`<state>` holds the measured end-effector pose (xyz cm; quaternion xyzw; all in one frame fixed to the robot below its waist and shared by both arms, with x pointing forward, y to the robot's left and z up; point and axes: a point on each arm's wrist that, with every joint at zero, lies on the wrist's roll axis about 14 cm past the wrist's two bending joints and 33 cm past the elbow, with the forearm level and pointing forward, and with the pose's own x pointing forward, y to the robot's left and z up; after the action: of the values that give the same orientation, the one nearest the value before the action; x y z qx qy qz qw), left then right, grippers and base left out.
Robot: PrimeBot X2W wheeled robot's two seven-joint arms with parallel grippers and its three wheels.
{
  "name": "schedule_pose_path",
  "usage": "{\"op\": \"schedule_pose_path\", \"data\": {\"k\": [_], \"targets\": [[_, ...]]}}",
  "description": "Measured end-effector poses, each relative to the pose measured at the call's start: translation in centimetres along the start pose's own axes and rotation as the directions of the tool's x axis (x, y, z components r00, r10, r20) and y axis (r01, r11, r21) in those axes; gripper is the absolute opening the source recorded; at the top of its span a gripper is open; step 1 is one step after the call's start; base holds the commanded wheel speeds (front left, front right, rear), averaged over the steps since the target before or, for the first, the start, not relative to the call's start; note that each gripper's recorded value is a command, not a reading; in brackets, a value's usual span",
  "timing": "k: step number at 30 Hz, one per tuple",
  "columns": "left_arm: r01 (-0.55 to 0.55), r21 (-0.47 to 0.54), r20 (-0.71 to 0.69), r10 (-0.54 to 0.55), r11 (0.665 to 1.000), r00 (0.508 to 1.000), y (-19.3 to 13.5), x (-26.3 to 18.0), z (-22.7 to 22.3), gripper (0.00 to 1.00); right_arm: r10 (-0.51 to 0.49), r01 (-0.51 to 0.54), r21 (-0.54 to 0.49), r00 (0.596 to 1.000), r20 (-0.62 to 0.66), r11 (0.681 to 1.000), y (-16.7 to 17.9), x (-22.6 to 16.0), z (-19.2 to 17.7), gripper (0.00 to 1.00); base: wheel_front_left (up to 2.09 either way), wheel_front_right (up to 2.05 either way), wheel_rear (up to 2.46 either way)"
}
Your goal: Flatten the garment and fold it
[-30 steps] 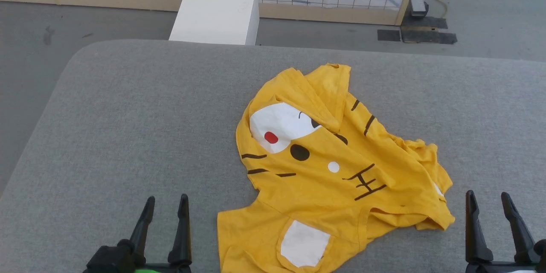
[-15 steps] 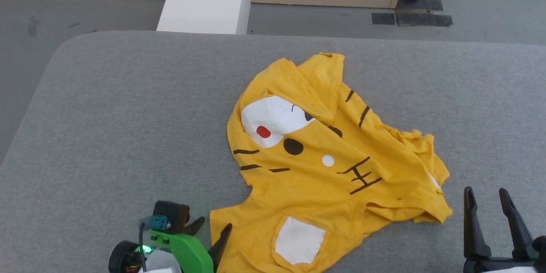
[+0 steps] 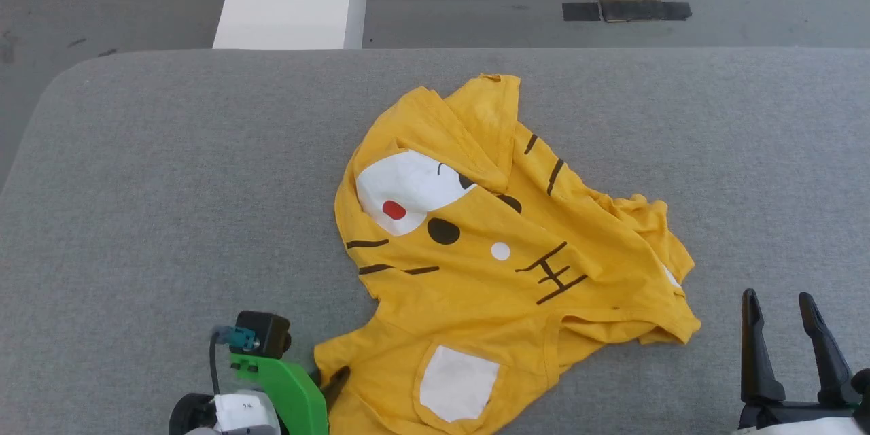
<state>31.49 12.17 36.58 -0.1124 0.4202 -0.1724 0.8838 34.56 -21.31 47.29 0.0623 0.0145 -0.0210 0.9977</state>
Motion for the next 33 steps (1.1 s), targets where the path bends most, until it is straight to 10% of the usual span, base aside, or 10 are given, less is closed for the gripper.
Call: {"op": "schedule_pose_path", "data": {"k": [15, 33], "targets": [[-0.025, -0.211, 0.36, 0.102, 0.977, 0.927, 1.7, -2.0, 6.9, 0.0, 0.004, -0.004, -0.002, 1.0, 0.018, 1.0, 0.1, 0.4, 0.5, 1.0, 0.0, 0.0, 0.0], [-0.3, -0.479, 0.352, 0.494, 0.825, 0.795, 11.9, -11.7, 2.5, 0.0, 0.089, -0.089, -0.021, 0.996, -0.005, 0.996, 2.6, 1.5, -0.3, 1.0, 0.0, 0.0, 0.0]]}}
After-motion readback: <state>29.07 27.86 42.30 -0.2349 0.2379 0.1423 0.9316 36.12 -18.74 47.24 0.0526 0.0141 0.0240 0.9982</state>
